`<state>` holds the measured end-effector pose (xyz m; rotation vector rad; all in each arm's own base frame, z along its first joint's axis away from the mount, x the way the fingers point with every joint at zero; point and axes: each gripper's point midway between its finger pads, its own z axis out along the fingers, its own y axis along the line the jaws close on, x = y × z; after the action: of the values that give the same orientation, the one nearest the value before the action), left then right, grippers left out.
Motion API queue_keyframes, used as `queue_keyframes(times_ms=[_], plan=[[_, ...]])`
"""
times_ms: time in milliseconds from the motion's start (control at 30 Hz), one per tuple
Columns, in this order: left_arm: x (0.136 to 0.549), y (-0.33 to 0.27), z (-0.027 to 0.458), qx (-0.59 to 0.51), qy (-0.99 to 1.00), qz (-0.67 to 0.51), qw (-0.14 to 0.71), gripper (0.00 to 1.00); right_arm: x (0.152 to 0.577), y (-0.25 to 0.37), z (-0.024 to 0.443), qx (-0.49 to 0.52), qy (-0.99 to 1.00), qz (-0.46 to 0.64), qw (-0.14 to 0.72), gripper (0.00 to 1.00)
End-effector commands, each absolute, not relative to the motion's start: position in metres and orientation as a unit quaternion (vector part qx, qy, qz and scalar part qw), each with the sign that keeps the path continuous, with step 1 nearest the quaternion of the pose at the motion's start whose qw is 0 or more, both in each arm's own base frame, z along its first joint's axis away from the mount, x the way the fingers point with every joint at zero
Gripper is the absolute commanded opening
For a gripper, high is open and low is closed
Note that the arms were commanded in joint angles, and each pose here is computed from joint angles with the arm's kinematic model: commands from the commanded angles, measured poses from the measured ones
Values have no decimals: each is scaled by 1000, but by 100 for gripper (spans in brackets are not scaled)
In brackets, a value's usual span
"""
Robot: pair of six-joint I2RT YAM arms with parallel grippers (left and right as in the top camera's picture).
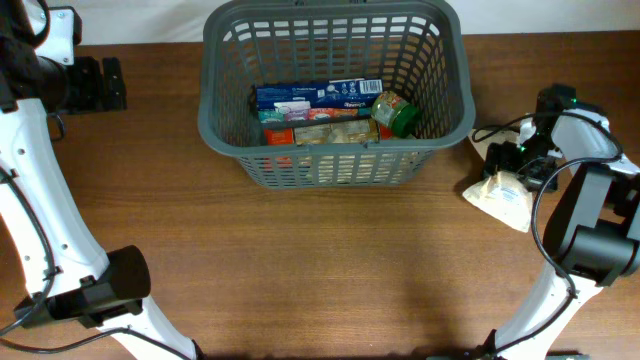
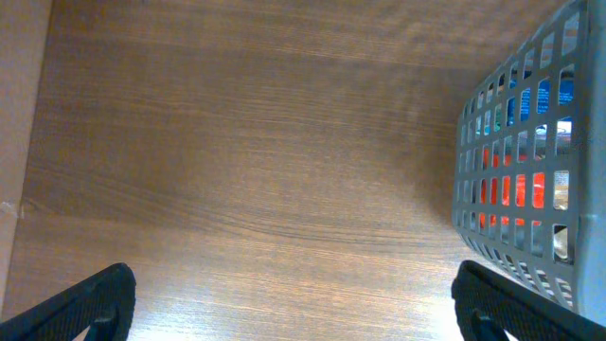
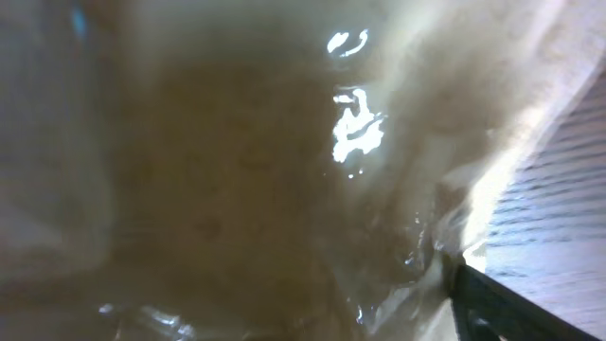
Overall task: Pack container
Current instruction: 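Move the right gripper to the crumpled bag and grasp it, then lift the crumpled bag and drop it into the basket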
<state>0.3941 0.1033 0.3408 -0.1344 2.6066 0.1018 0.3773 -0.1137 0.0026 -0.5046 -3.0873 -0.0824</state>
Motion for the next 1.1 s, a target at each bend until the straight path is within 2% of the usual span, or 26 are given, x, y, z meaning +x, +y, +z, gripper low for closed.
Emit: queue_keyframes(times_ms=[0, 100, 133, 167, 367, 567, 700, 833, 933, 1067], plan=[[393, 104, 341, -56, 963, 38, 261, 99, 368, -112, -5, -167, -985, -29, 17, 79], [393, 104, 341, -56, 963, 38, 260, 99, 365, -111, -8, -170, -985, -30, 21, 38], [393, 104, 341, -56, 963, 38, 261, 99, 365, -111, -8, -176, -984, -30, 23, 15], [393, 104, 341, -56, 963, 38, 261, 99, 364, -111, -8, -180, -983, -30, 23, 4], [393, 104, 341, -56, 963, 38, 260, 99, 374, -107, 13, -197, -979, -58, 16, 4], [393, 104, 341, -56, 963, 38, 260, 99, 403, -116, 76, -194, -979, -53, -37, 4], [393, 104, 341, -56, 963, 38, 261, 99, 426, -123, 144, -189, -974, -46, -113, 4], [393, 104, 341, -56, 963, 38, 261, 99, 442, -123, 244, -174, -957, -40, -227, 4], [393, 104, 341, -56, 963, 38, 260, 99, 442, -106, 319, -148, -936, -50, -314, 4], [393, 104, 341, -56, 963, 38, 261, 99, 433, -70, 397, -95, -905, -62, -410, 4]])
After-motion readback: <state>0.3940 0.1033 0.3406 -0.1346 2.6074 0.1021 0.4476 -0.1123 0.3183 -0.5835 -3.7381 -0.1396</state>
